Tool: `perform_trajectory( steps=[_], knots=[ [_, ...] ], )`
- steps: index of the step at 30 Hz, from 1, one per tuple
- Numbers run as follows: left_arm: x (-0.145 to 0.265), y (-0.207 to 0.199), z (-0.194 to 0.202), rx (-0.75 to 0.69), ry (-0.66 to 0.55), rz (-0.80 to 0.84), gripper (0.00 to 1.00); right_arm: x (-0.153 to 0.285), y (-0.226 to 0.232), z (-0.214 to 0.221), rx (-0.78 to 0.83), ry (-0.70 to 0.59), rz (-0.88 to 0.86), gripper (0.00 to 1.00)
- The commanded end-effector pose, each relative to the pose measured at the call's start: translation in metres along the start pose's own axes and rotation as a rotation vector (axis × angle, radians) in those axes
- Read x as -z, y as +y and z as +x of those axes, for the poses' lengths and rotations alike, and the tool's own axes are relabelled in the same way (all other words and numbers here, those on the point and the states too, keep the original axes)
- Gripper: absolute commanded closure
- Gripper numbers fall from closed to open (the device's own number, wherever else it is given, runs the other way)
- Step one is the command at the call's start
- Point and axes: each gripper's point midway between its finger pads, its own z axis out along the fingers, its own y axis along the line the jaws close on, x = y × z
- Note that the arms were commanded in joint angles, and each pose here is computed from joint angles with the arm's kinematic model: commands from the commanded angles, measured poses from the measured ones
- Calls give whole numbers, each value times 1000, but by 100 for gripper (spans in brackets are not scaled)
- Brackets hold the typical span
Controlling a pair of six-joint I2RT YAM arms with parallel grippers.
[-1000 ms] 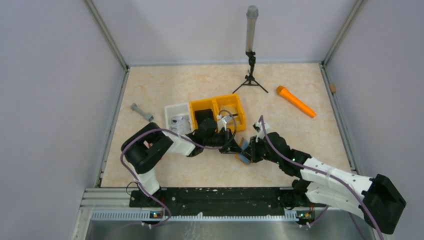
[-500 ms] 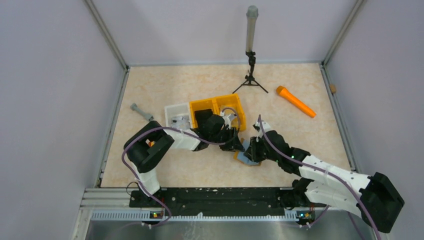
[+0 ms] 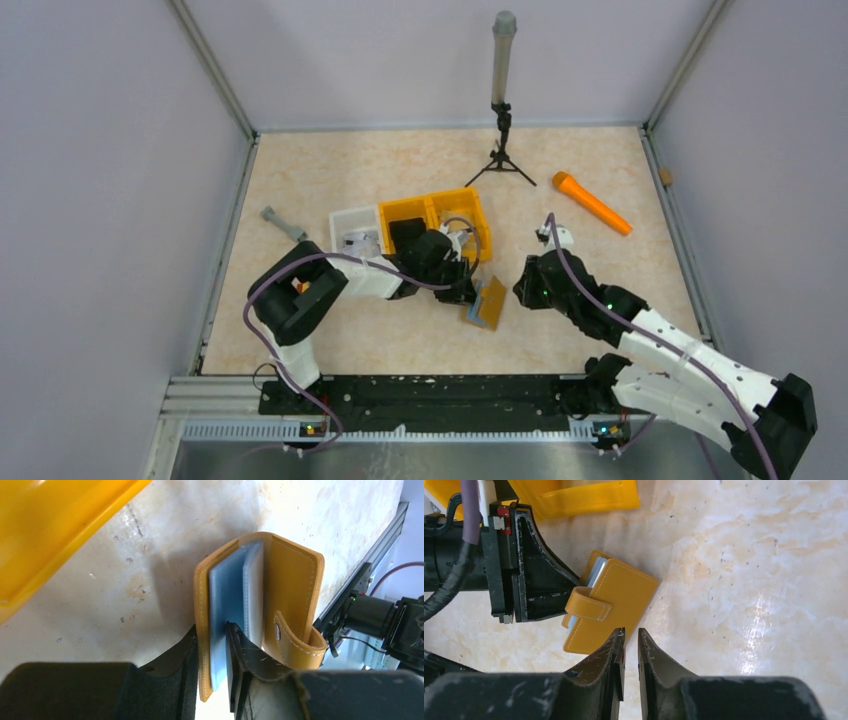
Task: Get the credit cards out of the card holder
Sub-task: Place the card holder at the center of the board, then close the card holder at the center of the board.
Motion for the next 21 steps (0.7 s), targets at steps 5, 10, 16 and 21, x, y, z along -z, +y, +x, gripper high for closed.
perform_trajectory(
  steps=[5,10,16,21],
  knots=[
    [15,-5,-8,-66,-35,-45,54,-22,16,21,-51,57,-89,93],
    [36,-6,-11,-96,-70,-97,48,-45,36,21,-35,100,-138,96],
    [74,-4,-7,-102,-112,-169,47,-71,44,31,4,170,-132,96],
    [98,-9,-4,-118,-150,-156,48,-91,28,53,40,262,-38,95]
  ],
)
